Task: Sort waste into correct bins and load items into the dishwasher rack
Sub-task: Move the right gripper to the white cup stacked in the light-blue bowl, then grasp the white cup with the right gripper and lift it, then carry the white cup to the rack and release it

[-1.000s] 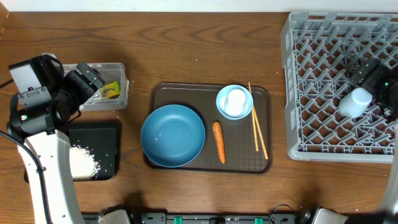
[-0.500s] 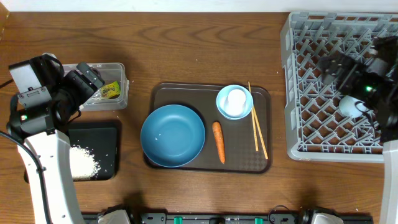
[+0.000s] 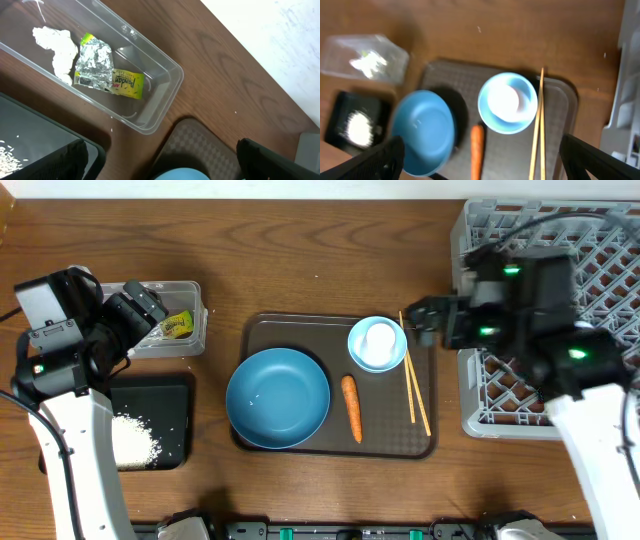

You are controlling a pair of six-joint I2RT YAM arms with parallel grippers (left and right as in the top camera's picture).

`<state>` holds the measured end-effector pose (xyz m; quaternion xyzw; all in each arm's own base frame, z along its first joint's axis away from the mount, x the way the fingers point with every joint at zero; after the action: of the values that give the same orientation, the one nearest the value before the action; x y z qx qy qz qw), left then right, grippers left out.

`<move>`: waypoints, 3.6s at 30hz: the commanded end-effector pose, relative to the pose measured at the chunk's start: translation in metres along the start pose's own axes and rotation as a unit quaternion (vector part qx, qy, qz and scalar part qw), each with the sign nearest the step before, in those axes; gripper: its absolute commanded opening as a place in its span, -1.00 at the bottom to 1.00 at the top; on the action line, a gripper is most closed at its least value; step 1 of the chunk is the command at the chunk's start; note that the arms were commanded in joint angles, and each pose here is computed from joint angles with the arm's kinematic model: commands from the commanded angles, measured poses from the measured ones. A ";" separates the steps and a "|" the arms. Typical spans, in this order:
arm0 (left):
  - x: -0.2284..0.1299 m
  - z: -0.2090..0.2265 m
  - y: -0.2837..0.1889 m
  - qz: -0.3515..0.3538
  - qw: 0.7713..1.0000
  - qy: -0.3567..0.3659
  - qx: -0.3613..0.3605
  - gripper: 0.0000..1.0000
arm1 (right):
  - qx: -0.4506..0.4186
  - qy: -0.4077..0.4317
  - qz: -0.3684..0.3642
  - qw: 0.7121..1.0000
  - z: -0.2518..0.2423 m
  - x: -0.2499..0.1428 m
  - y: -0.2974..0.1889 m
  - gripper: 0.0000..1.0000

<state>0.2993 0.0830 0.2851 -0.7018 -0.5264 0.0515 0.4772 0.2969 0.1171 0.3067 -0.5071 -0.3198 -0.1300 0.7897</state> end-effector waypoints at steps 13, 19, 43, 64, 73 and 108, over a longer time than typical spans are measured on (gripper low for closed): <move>0.000 0.002 0.002 0.004 1.000 0.002 0.000 0.96 | -0.151 -0.058 0.098 0.982 0.007 -0.022 0.119 0.82; 0.000 0.002 0.002 0.004 1.000 0.002 0.000 0.95 | -0.177 -0.044 0.130 0.974 -0.006 -0.034 0.148 0.79; 0.000 0.002 0.002 0.004 1.000 0.002 0.000 0.96 | -0.158 -0.037 0.181 0.970 -0.008 -0.060 0.196 0.42; 0.000 0.002 0.002 0.004 1.000 0.002 0.000 0.96 | -0.167 0.008 0.083 0.982 -0.016 0.017 0.109 0.11; 0.000 0.002 0.002 0.004 1.000 0.002 0.000 0.96 | -0.229 0.069 -0.041 0.970 -0.081 0.075 -0.003 0.14; 0.000 0.002 0.002 0.004 1.000 0.002 0.000 0.96 | -0.362 0.323 -0.033 0.874 -0.307 -0.005 -0.101 0.83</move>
<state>0.2994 0.0831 0.2852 -0.7018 -0.5265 0.0514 0.4772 0.3527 -0.2162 0.2680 -0.7006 0.0437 -0.4081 0.5837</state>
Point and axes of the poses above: each gripper's point midway between its finger pads, its own y axis out along the fingers, its own z axis along the line the jaws close on, x = y × z, the point moved 6 cm from there along -y, back along the fingers, and after that the axes turned 11 degrees about -y, right-handed, at the moved point
